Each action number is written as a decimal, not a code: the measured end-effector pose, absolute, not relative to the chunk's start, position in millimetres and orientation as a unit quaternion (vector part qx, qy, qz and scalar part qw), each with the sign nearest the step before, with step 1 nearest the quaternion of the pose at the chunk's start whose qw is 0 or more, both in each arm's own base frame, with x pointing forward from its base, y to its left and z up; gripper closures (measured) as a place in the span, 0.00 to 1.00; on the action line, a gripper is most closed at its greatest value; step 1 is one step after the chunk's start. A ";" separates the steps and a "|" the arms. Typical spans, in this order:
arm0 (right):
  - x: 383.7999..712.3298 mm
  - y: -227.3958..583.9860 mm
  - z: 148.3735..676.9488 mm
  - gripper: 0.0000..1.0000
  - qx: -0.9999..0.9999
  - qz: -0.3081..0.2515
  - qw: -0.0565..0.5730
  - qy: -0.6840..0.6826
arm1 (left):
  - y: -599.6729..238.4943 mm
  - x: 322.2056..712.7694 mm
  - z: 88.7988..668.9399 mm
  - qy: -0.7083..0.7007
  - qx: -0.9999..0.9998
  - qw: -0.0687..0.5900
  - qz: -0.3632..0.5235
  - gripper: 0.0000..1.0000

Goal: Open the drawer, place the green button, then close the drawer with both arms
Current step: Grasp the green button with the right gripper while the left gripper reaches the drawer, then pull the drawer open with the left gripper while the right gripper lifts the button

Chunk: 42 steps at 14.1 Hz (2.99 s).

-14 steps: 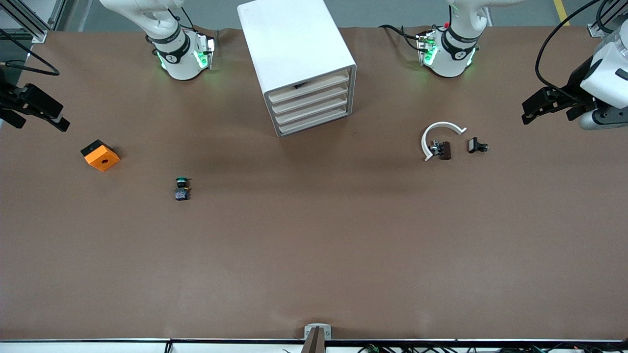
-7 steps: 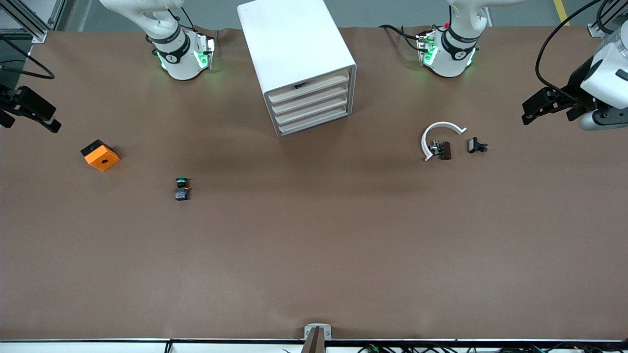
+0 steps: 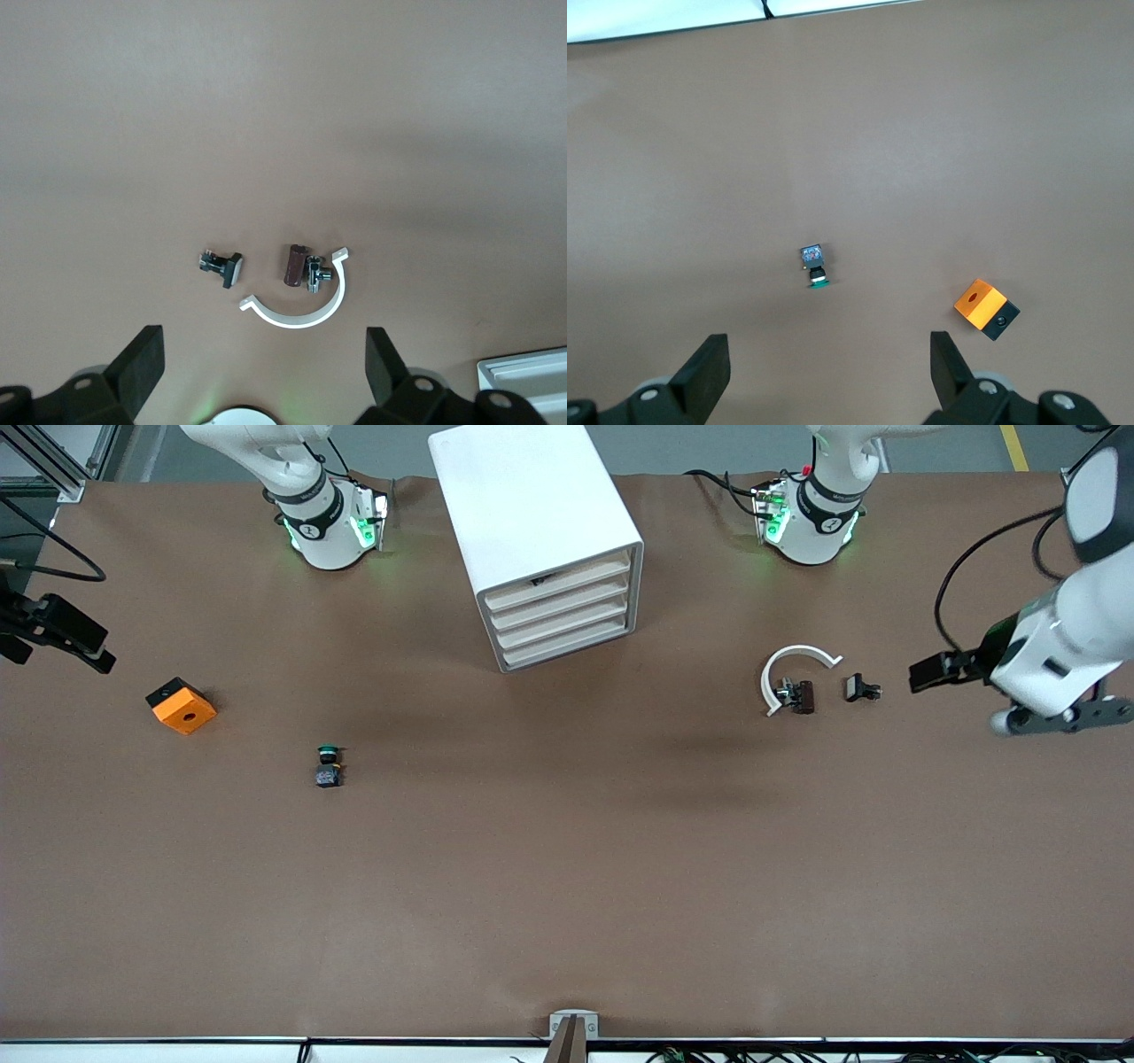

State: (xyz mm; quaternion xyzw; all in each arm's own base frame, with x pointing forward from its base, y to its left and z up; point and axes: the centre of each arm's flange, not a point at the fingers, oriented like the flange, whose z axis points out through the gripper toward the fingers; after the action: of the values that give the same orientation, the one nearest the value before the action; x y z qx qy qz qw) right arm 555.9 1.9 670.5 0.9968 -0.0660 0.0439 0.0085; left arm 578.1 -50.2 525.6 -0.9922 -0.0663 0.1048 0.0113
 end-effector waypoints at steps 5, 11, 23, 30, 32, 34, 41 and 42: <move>579.3 14.0 632.2 0.00 0.998 0.016 0.011 -0.056 | -111.0 598.7 428.2 -0.212 -0.960 0.015 0.182 0.00; 596.4 32.0 594.5 0.00 0.999 -0.012 0.013 -0.040 | -183.2 625.5 321.8 -0.368 -0.896 0.024 0.246 0.00; 604.6 34.7 390.9 0.00 0.999 -0.043 0.014 0.003 | -344.9 579.7 200.5 -0.698 -0.609 0.127 0.355 0.00; 568.5 37.9 288.2 0.00 1.000 -0.014 0.010 0.010 | -433.3 515.8 169.6 -0.695 -0.521 0.174 0.464 0.00; 566.7 39.0 268.9 0.00 1.000 -0.021 0.010 0.011 | -457.8 487.7 167.2 -0.686 -0.516 0.214 0.467 0.00; 567.1 39.5 252.6 0.00 1.000 -0.024 0.010 0.012 | -471.9 460.9 158.8 -0.669 -0.517 0.253 0.469 0.04; 564.7 67.6 200.4 0.00 1.000 -0.025 0.010 0.006 | -492.3 411.8 138.8 -0.646 -0.508 0.300 0.484 0.37; 563.9 72.5 196.3 0.00 1.000 -0.025 0.010 0.008 | -493.3 410.5 138.6 -0.646 -0.509 0.300 0.483 0.38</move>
State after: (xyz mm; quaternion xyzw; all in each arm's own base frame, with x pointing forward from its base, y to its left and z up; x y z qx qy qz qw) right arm 563.9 72.5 196.3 0.9996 0.0084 -0.0246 0.0100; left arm 410.5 -493.3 138.6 -0.5086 -0.6461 0.4834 0.3004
